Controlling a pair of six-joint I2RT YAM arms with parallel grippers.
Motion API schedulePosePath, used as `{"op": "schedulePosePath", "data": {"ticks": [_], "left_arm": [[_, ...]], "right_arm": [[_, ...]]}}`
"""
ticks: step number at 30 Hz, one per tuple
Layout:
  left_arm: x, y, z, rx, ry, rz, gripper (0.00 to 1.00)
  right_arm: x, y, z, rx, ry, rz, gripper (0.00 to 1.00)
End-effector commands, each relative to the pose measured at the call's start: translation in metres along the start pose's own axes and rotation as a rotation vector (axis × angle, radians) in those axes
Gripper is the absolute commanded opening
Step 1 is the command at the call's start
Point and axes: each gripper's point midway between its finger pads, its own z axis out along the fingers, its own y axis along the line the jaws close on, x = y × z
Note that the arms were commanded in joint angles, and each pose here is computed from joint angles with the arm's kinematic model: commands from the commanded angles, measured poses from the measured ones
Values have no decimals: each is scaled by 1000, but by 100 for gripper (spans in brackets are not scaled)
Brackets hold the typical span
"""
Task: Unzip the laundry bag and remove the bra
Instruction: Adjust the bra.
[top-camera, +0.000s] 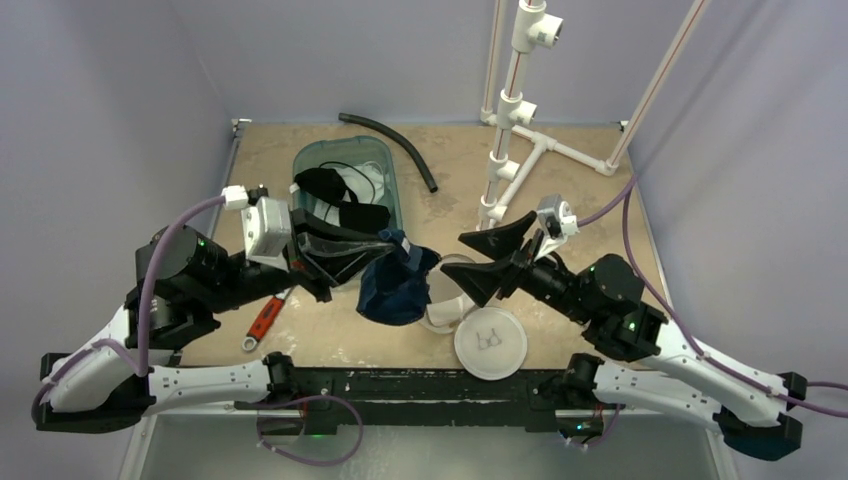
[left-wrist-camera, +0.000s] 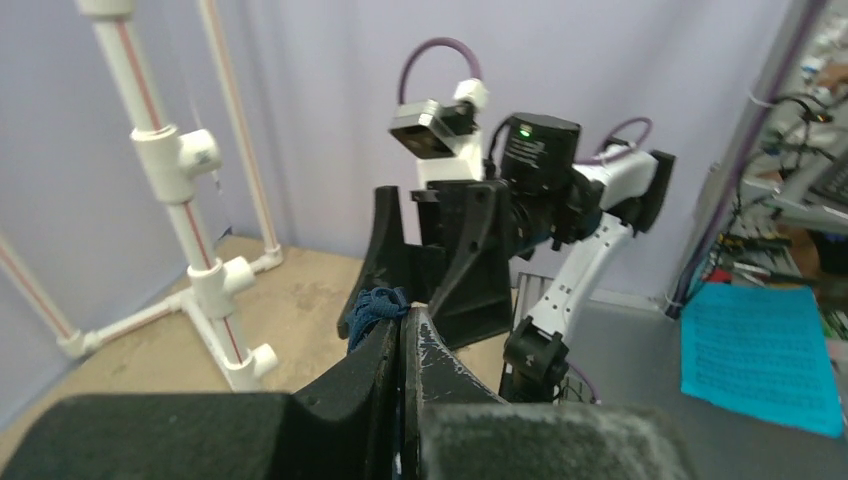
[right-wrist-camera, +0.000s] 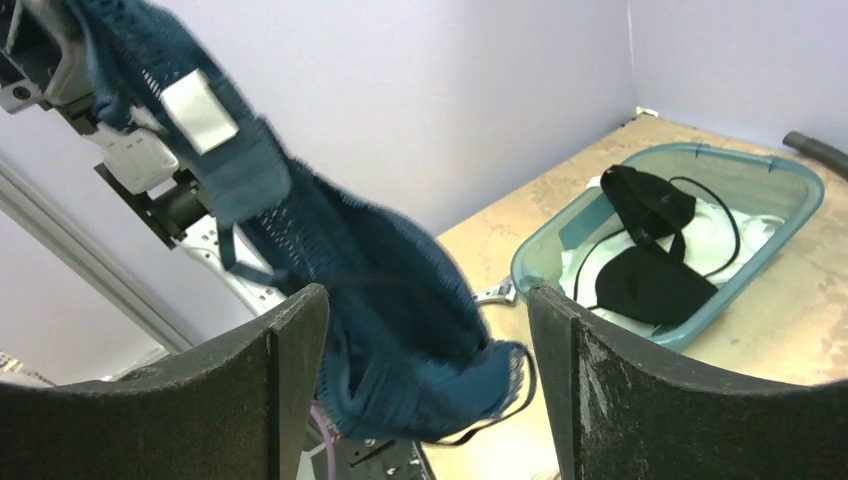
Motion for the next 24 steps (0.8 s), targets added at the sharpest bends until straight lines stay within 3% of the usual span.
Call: {"op": "schedulePosePath", "data": {"ticks": [1,12,17,24], "left_arm": [[-14,-38,-7,235,-29,89,0],[-20,-65,-11,403,-62,133,0],[-27,-68,-12,419,-75,143,0],[-37,-61,-18,375,-101,166,0]], "right_arm": [[-18,20,7,-85,23,-78,76],[-6,67,10,-348,165,-117,69],[-9,78,2,-410,159,-104,66],[-27,71,-10,-340,103,-108,64]]}}
